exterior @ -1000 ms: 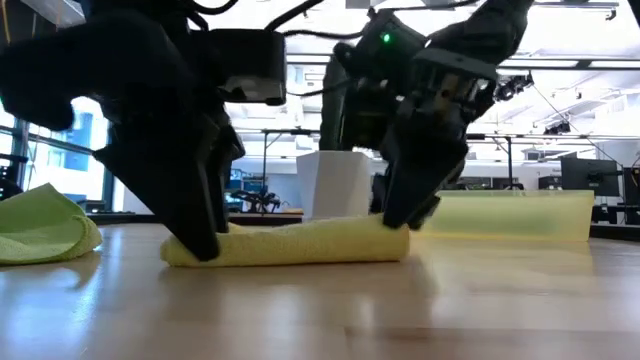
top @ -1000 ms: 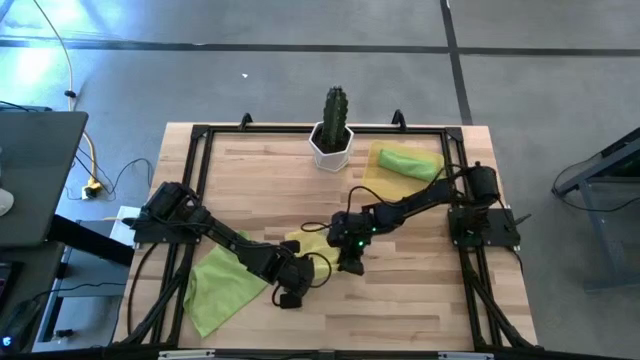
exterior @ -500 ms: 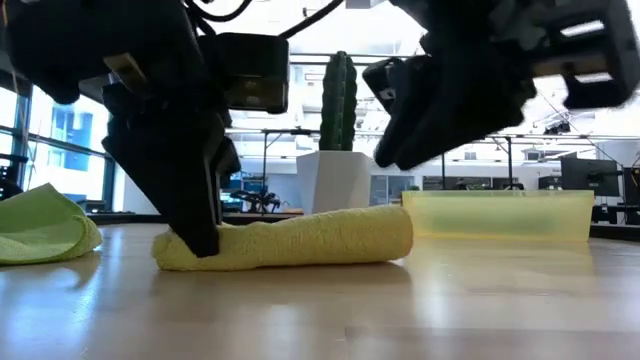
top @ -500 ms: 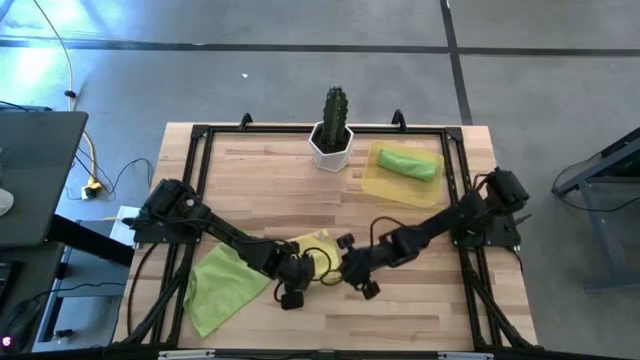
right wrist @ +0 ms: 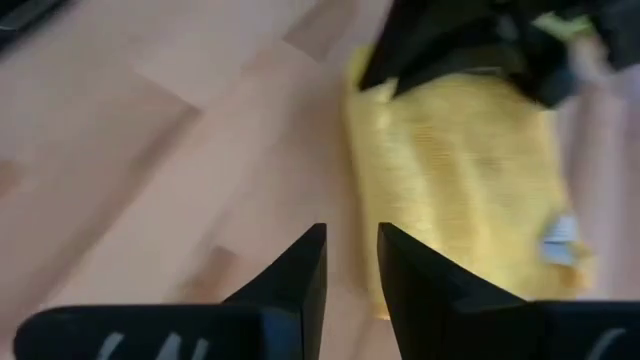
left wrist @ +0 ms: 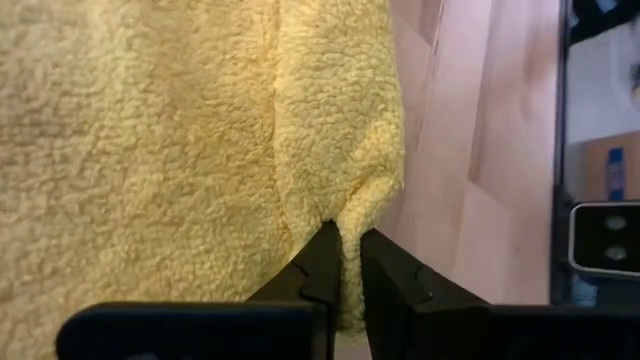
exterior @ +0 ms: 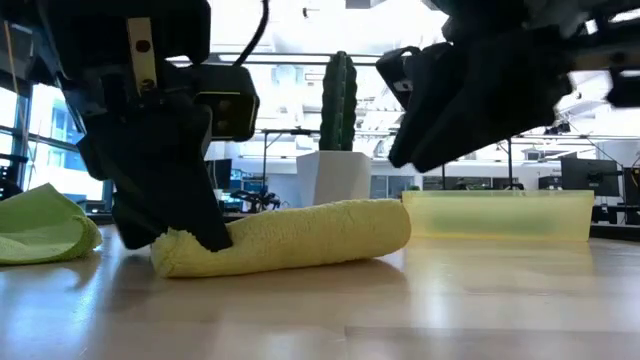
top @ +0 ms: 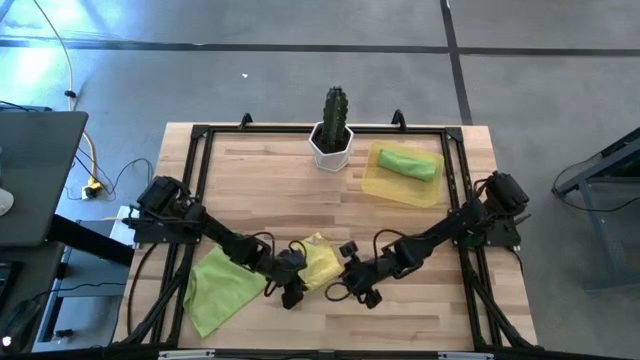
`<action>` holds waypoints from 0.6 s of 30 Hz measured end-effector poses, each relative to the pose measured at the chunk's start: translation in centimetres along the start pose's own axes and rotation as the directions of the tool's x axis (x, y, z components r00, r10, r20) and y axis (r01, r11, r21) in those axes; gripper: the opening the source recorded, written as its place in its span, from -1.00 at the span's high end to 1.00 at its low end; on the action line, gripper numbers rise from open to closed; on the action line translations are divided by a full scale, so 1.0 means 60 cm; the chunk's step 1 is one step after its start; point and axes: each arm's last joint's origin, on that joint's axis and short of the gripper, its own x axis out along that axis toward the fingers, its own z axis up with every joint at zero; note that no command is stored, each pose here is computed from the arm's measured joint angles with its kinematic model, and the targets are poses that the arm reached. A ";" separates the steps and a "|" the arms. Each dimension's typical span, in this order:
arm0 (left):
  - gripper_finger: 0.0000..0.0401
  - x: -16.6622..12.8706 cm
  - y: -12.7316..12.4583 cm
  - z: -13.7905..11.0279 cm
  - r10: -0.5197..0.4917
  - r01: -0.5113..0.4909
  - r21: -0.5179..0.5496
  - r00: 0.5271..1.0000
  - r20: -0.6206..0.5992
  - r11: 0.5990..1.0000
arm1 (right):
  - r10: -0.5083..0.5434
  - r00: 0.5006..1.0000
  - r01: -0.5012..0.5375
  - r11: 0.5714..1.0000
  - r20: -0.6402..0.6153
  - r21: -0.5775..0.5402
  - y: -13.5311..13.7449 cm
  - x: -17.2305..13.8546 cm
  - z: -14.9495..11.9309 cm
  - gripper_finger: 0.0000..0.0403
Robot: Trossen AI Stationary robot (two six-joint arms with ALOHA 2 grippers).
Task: Roll microfiber towels into tight, uniform cylinder then place into a basket
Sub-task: Roll the yellow towel
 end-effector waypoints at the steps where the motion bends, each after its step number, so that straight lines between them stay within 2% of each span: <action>1: 0.90 0.000 0.002 -0.002 -0.007 0.007 -0.016 1.000 0.006 1.000 | -0.031 1.000 0.031 0.999 -0.005 -0.010 -0.002 0.000 0.000 0.59; 4: 0.90 -0.001 0.006 -0.005 -0.017 0.018 -0.054 1.000 0.008 0.998 | -0.115 0.993 0.115 0.993 -0.007 -0.014 -0.011 0.001 0.000 0.58; 8: 0.90 -0.001 0.006 -0.005 -0.024 0.024 -0.060 1.000 -0.001 0.998 | -0.081 0.997 0.081 0.996 0.010 -0.027 -0.026 0.003 0.000 0.54; 13: 0.90 -0.001 0.005 -0.005 -0.030 0.030 -0.055 1.000 0.003 0.998 | -0.042 0.999 0.042 0.999 0.027 0.000 -0.032 0.004 0.001 0.24; 18: 0.90 -0.001 0.005 -0.004 -0.037 0.037 -0.054 0.999 0.008 0.998 | -0.010 1.000 0.012 0.999 0.030 -0.038 -0.024 0.018 -0.003 0.00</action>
